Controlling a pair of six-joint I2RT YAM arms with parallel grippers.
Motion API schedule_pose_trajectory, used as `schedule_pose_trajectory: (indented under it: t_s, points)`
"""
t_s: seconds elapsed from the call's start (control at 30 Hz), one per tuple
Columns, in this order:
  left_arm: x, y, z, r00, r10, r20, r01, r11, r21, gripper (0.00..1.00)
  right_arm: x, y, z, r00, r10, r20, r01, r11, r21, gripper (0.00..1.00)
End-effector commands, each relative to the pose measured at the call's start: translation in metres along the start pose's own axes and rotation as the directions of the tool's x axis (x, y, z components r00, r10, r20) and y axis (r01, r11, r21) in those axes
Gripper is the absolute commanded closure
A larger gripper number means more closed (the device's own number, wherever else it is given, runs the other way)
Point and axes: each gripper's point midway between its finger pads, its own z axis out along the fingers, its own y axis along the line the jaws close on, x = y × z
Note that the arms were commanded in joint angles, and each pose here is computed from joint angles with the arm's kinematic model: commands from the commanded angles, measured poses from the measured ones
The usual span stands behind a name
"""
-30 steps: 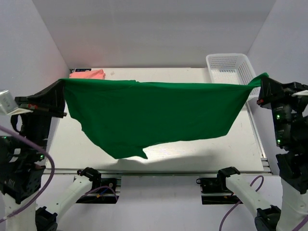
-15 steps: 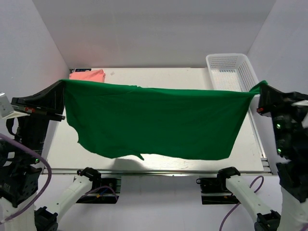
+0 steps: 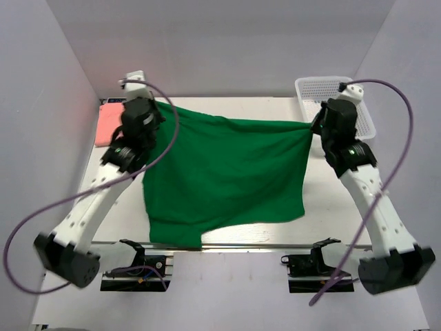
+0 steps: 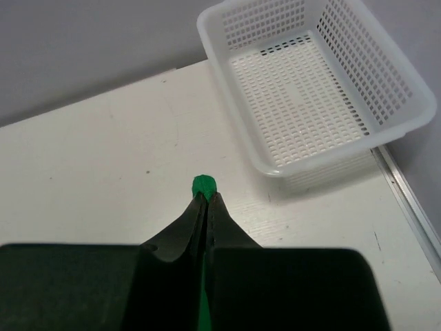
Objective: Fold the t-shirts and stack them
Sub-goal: Flatten out the tshirt
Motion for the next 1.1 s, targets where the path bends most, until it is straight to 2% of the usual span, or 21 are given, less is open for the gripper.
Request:
schedule_pose_trajectory:
  t_s: [0.0, 0.17, 0.3, 0.33, 0.4, 0.43, 0.47, 0.5, 0.53, 0.57, 0.6, 0.67, 0.7, 0.77, 0.8, 0.83, 0.87, 0.9, 0.93, 1.0, 1.07]
  points:
    - [-0.011, 0.018, 0.021, 0.995, -0.001, 0.103, 0.017, 0.988, -0.155, 1.00, -0.038, 0.004, 0.028, 0.988, 0.043, 0.146, -0.052, 0.997, 0.055, 1.00]
    - [0.046, 0.012, 0.081, 0.998, 0.068, 0.011, -0.064, 0.974, -0.218, 1.00, -0.012, 0.016, 0.088, 0.997, -0.032, 0.070, 0.025, 0.994, 0.103, 1.00]
    - [0.070, 0.013, 0.119, 0.996, 0.077, -0.038, -0.084, 0.967, -0.243, 1.00, 0.002, 0.027, 0.127, 0.997, -0.065, 0.032, 0.062, 0.993, 0.099, 1.00]
    - [0.092, 0.022, 0.135, 0.992, 0.096, -0.080, -0.115, 0.956, -0.270, 1.00, 0.006, 0.031, 0.140, 0.997, -0.076, 0.020, 0.073, 0.992, 0.100, 1.00]
    - [0.097, 0.021, 0.153, 0.994, 0.083, -0.073, -0.100, 0.956, -0.275, 1.00, 0.011, 0.037, 0.167, 0.996, -0.089, 0.001, 0.089, 0.991, 0.104, 1.00]
    - [0.121, 0.022, 0.167, 0.988, 0.100, -0.116, -0.129, 0.953, -0.274, 1.00, 0.012, 0.039, 0.174, 0.995, -0.102, 0.000, 0.102, 0.990, 0.102, 1.00]
    - [0.118, 0.022, 0.179, 0.991, 0.088, -0.101, -0.112, 0.958, -0.265, 1.00, -0.007, 0.044, 0.179, 0.995, -0.095, 0.040, 0.091, 0.991, 0.097, 1.00]
    - [0.123, 0.017, 0.188, 0.993, 0.083, -0.090, -0.103, 0.961, -0.255, 1.00, 0.015, 0.046, 0.202, 0.993, -0.118, 0.002, 0.117, 0.988, 0.104, 1.00]
    - [0.129, 0.021, 0.197, 0.991, 0.093, -0.095, -0.114, 0.960, -0.255, 1.00, 0.014, 0.049, 0.209, 0.991, -0.132, 0.004, 0.131, 0.986, 0.099, 1.00]
    - [0.144, 0.024, 0.214, 0.989, 0.098, -0.115, -0.125, 0.958, -0.260, 1.00, -0.012, 0.059, 0.214, 0.991, -0.119, 0.066, 0.114, 0.990, 0.081, 1.00]
    - [0.153, 0.020, 0.222, 0.987, 0.100, -0.126, -0.129, 0.961, -0.245, 1.00, 0.013, 0.061, 0.236, 0.986, -0.164, 0.022, 0.162, 0.984, 0.075, 1.00]
    - [0.148, 0.023, 0.245, 0.992, 0.083, -0.095, -0.104, 0.964, -0.246, 1.00, 0.005, 0.074, 0.259, 0.979, -0.186, 0.085, 0.183, 0.982, 0.048, 1.00]
    - [0.174, 0.022, 0.258, 0.988, 0.093, -0.125, -0.120, 0.964, -0.236, 1.00, -0.007, 0.080, 0.266, 0.975, -0.185, 0.122, 0.182, 0.983, 0.036, 1.00]
    - [0.162, 0.021, 0.283, 0.993, 0.081, -0.084, -0.098, 0.970, -0.221, 1.00, 0.003, 0.090, 0.295, 0.962, -0.229, 0.150, 0.228, 0.973, 0.026, 0.95]
    - [0.166, 0.016, 0.293, 0.993, 0.081, -0.089, -0.098, 0.973, -0.207, 0.95, -0.011, 0.092, 0.300, 0.952, -0.241, 0.187, 0.240, 0.970, 0.028, 0.85]
    - [0.175, 0.013, 0.307, 0.987, 0.101, -0.125, -0.126, 0.970, -0.209, 0.49, 0.003, 0.099, 0.319, 0.942, -0.281, 0.181, 0.283, 0.959, 0.018, 0.48]
    - [0.178, 0.016, 0.314, 0.983, 0.107, -0.150, -0.137, 0.968, -0.209, 0.13, 0.004, 0.100, 0.323, 0.941, -0.287, 0.180, 0.289, 0.957, 0.017, 0.31]
    - [0.180, 0.013, 0.317, 0.978, 0.113, -0.174, -0.147, 0.970, -0.195, 0.01, 0.005, 0.102, 0.324, 0.940, -0.294, 0.171, 0.296, 0.955, 0.014, 0.14]
    - [0.177, 0.012, 0.317, 0.975, 0.111, -0.195, -0.150, 0.969, -0.198, 0.00, -0.002, 0.109, 0.322, 0.938, -0.295, 0.185, 0.301, 0.954, -0.004, 0.10]
    - [0.170, 0.006, 0.310, 0.974, 0.109, -0.198, -0.142, 0.977, -0.158, 0.00, 0.007, 0.113, 0.318, 0.944, -0.292, 0.157, 0.301, 0.953, -0.037, 0.10]
    - [0.176, 0.000, 0.299, 0.972, 0.108, -0.209, -0.131, 0.987, -0.098, 0.00, -0.007, 0.122, 0.295, 0.949, -0.267, 0.169, 0.287, 0.952, -0.109, 0.10]
